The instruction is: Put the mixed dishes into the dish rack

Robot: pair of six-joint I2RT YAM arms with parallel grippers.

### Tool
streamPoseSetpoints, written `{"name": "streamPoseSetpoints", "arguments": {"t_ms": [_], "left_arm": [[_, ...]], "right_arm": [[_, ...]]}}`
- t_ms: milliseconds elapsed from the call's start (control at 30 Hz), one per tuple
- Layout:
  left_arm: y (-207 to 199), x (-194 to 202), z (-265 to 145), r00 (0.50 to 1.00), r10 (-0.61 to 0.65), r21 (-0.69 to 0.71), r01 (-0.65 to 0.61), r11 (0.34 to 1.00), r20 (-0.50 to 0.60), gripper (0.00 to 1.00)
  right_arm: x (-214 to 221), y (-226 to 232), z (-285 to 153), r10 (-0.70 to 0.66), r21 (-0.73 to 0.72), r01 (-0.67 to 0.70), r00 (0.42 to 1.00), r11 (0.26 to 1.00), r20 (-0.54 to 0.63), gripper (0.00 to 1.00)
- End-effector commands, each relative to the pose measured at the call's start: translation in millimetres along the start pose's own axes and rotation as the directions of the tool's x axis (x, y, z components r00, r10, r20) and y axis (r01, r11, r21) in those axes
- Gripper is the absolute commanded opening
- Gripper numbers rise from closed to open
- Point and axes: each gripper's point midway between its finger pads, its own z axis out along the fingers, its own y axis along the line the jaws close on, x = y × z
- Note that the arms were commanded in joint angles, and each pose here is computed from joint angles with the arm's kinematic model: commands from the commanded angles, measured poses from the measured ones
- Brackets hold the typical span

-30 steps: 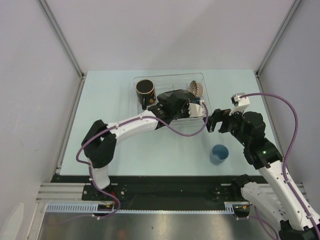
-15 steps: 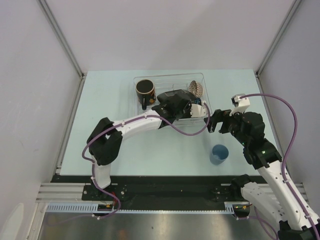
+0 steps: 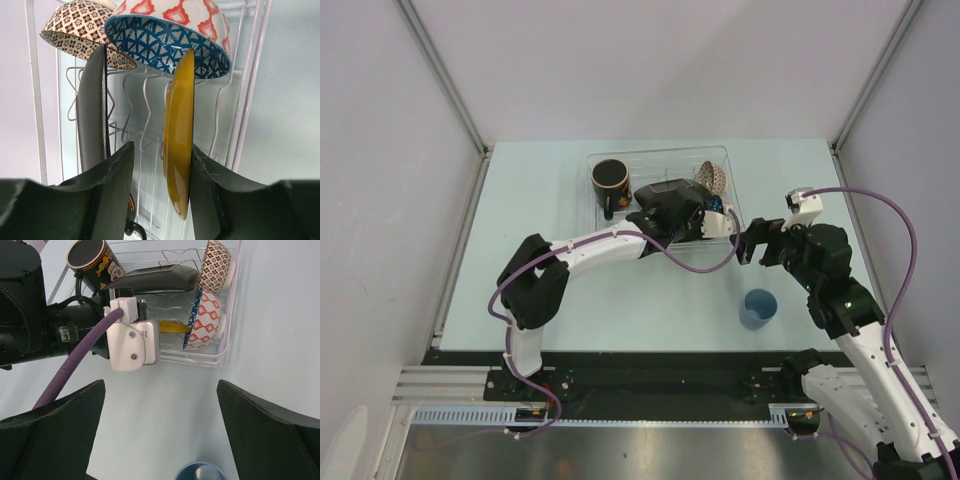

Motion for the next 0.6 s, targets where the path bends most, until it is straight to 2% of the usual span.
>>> {"name": "streamPoseSetpoints", "arguments": {"t_ms": [0,167,267,300,400,467,567], "left_arm": [[21.4,-25.0,-13.9,0.999,0.010,-0.049,-0.008,0.999,0.041,0.50],[35.0,-35.1,-38.7,0.998,0.004,-0.066,0.000,0.998,0.056,0.50],[40.5,-39.2,-60.7,0.997,-0.004,-0.067,0.009,0.998,0.071,0.50],[40.8,-40.2,-67.2,0.997,-0.004,-0.064,0.009,0.998,0.080,0.55],[38.6,-41.0,-87.2,0.995,-0.006,-0.047,0.011,0.999,0.099,0.57],[36.7,-39.9,-96.9,0.995,-0.021,-0.037,0.025,0.999,0.102,0.57],[35.6,-35.8,-103.9,0.995,-0.040,-0.035,0.043,0.998,0.092,0.56]], "right_arm": [[-15.0,6.6,-5.2,0.014,-0.028,-0.012,0.998,1.000,0.061,1.00],[-10.1,0.6,-6.4,0.014,0.004,-0.014,0.999,1.000,0.045,1.00],[22.2,-23.0,1.9,0.065,0.135,-0.053,0.995,0.989,-0.080,1.00],[42.8,-32.5,0.1,0.086,0.193,-0.054,0.983,0.980,-0.160,1.00],[89.5,-46.1,1.2,0.178,0.315,-0.074,0.931,0.946,-0.318,1.00],[93.6,-44.4,-0.4,0.157,0.336,-0.041,0.932,0.941,-0.325,1.00],[90.8,-36.3,-1.8,0.179,0.333,-0.069,0.933,0.940,-0.312,1.00]]}}
